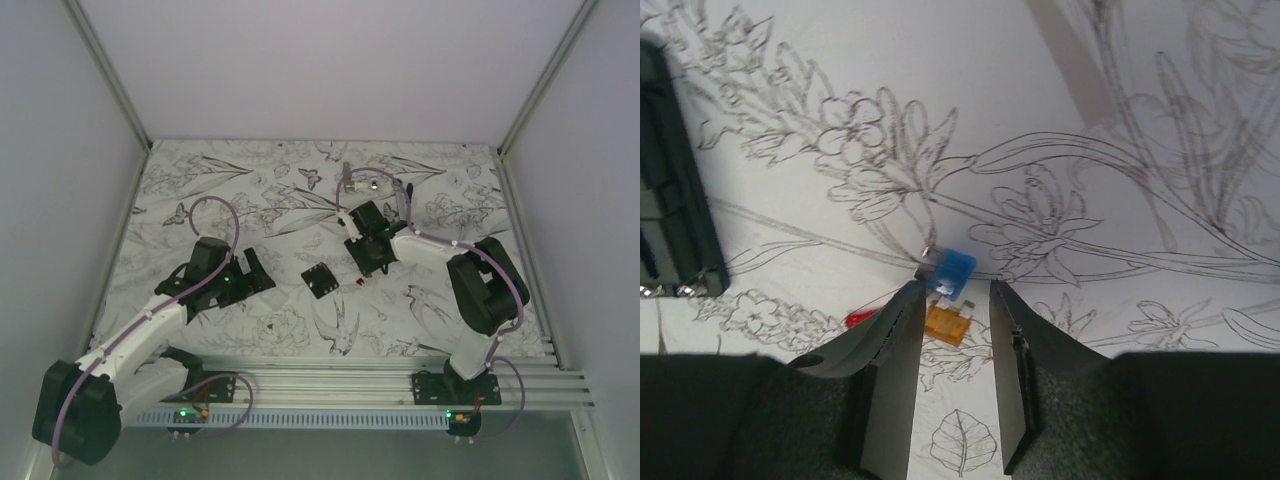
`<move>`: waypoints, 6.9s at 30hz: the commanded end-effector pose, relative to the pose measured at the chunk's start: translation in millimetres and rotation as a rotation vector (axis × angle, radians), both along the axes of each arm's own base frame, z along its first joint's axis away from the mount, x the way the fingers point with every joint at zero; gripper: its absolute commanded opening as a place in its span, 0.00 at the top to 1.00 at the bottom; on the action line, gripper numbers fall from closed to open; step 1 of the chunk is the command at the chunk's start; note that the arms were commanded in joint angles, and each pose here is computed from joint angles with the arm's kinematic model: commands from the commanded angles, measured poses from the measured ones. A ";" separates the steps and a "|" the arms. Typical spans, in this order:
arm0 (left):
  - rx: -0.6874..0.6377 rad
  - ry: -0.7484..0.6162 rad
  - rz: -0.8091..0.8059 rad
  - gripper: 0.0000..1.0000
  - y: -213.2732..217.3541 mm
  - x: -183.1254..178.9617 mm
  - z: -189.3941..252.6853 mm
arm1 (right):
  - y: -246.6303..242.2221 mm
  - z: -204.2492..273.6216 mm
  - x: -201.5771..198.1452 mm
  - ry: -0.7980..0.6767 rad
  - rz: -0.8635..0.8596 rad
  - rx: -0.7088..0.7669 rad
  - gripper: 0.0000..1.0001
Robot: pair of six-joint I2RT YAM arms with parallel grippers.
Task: Snap on the fuse box
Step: Pick up the fuse from the center of the board.
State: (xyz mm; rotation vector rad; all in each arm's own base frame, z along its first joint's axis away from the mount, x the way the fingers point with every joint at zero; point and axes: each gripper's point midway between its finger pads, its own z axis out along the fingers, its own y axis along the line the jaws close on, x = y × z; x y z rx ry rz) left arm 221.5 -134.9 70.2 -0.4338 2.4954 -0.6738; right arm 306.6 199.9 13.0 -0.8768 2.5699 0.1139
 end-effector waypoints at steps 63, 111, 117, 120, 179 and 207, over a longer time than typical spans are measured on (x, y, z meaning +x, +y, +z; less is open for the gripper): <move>-0.006 -0.020 -0.030 0.00 -4.2 0.5 4.9 | 3.7 8.8 22.2 -0.012 0.125 0.051 0.62; -0.310 -0.128 -0.190 0.25 -93.0 44.9 89.8 | 99.1 144.5 -28.4 -0.344 0.365 0.450 0.77; -0.326 -0.144 -0.231 0.42 -120.8 53.3 102.9 | 110.3 165.4 -45.6 -0.377 0.427 0.551 0.76; -0.329 -0.130 -0.249 0.51 -135.6 55.4 100.4 | 114.2 166.6 -50.1 -0.374 0.442 0.576 0.76; -0.610 -0.554 -0.045 1.00 -122.9 19.4 194.1 | 141.5 257.0 -94.4 -0.206 0.005 1.510 0.69; -0.608 -0.590 -0.035 0.81 -110.3 9.7 188.9 | 145.2 251.6 -98.1 -0.193 0.114 1.436 1.00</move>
